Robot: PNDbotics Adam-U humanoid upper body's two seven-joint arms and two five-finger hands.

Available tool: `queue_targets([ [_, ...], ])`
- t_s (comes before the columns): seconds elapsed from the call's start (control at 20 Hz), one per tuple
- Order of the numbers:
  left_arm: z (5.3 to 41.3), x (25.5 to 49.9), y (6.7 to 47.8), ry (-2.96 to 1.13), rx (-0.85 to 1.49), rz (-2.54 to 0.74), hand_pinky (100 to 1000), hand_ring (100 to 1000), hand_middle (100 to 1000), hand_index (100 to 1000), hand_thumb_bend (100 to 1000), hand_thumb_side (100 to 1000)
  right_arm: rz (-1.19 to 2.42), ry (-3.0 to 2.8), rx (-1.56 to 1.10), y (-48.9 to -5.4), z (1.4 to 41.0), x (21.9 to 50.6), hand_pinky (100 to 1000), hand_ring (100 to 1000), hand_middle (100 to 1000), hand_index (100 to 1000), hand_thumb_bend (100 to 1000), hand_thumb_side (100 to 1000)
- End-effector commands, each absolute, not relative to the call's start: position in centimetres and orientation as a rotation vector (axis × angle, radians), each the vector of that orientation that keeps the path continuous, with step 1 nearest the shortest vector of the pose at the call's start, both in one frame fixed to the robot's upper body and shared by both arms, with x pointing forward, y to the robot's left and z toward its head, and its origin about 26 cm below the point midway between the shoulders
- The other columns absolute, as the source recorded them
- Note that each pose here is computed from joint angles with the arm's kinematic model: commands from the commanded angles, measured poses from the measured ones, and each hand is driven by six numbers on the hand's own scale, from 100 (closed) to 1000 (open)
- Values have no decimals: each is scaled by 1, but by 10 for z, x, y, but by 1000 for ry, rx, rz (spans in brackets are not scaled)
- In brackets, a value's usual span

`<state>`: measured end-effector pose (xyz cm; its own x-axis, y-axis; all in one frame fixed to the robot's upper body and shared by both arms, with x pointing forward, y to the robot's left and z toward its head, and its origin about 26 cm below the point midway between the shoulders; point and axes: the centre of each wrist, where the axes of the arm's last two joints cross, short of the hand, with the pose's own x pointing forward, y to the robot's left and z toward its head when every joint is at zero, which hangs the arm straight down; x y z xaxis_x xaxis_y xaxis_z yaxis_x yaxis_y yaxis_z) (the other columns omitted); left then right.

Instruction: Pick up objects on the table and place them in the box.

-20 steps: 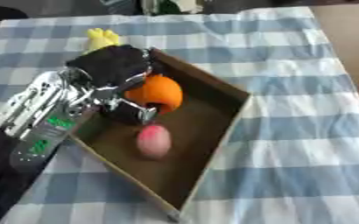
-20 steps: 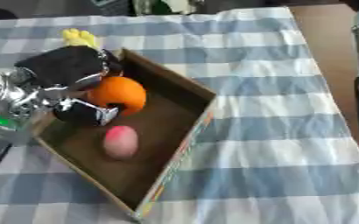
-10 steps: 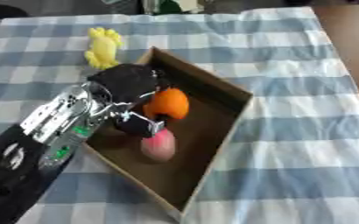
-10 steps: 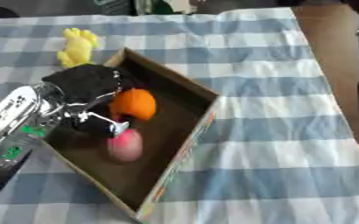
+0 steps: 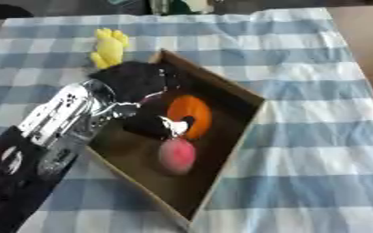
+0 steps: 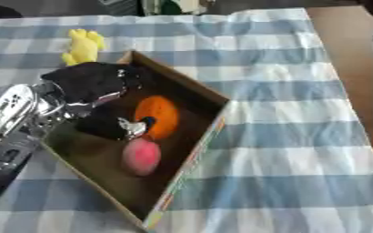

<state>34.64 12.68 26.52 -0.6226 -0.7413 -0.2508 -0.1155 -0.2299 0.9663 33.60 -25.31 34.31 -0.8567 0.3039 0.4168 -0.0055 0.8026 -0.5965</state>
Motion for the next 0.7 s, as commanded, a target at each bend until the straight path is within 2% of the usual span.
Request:
queue_targets([
  [0.05,296,337,133,-1725,1072,-1782,738,936,925,1000,238,979,825,-2510,-242,-256,352,329,905,808,703,852,100,816],
  [0.2,319,333,147,-1794,1108,-1673,721,918,901,1000,130,924,820,-2508,-244,-257,352,329,905,808,702,851,100,814],
  [0.3,333,332,156,-1822,1131,-1593,718,916,883,1000,100,862,817,-2506,-246,-258,351,329,906,808,701,851,100,813],
  [0.45,349,337,170,-1819,1178,-1481,711,911,875,1000,100,825,818,-2501,-249,-258,351,328,906,808,700,850,100,813],
  [0.6,354,352,181,-1779,1198,-1369,706,909,875,1000,100,812,818,-2502,-247,-258,352,328,906,807,700,849,100,813],
  [0.7,354,365,185,-1739,1205,-1317,711,914,880,1000,100,722,821,-2503,-244,-257,352,328,906,807,699,849,100,813],
])
